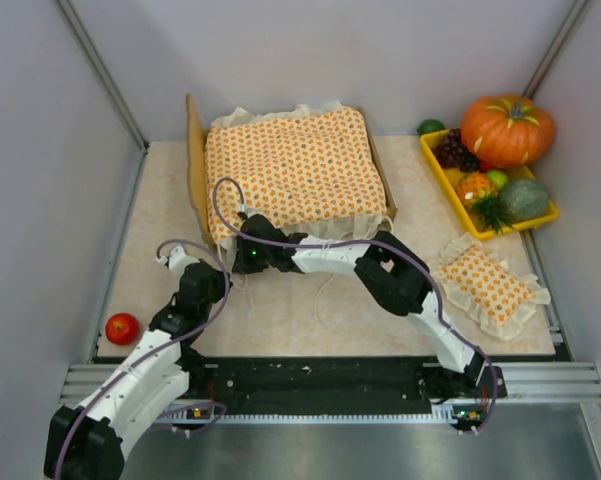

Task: Set up the pet bed

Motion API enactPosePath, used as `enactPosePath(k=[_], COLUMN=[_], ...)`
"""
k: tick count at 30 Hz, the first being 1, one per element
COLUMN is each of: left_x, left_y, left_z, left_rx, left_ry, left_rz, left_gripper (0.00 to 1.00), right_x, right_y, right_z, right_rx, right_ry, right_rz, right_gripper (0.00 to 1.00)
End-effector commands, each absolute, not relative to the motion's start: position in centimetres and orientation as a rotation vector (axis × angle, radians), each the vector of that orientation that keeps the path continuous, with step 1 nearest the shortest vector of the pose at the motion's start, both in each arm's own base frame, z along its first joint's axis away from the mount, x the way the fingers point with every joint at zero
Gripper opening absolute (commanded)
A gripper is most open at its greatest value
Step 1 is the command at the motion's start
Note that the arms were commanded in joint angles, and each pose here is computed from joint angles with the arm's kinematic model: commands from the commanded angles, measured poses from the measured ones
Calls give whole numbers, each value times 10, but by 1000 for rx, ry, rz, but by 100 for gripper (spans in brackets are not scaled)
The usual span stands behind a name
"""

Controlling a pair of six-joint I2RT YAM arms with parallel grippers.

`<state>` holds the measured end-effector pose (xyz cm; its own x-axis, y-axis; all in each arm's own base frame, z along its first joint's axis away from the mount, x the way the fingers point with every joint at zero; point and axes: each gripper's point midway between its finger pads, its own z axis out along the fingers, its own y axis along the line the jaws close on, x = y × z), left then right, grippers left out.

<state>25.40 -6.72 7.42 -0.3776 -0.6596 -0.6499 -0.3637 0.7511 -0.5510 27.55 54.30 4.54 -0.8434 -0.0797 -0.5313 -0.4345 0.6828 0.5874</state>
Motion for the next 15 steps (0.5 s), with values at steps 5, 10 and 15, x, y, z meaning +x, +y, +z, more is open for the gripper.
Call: enactPosePath(k=[5,10,15], left_x=[247,255,263], left_y=[-75,-85,-89], left_z=[75,85,94], left_rx=[-733,-707,-690], left_ry=[2023,2006,2004], left_rz=[-452,-506,-510], left_gripper=[0,0,0], right_x=[288,277,255], right_y=[557,558,555], right_z=[54,48,41], right_rx=[-402,-455,-533], right_ry=[2346,2361,2380], right_rz=[1024,1031,1030], right_gripper=[0,0,0])
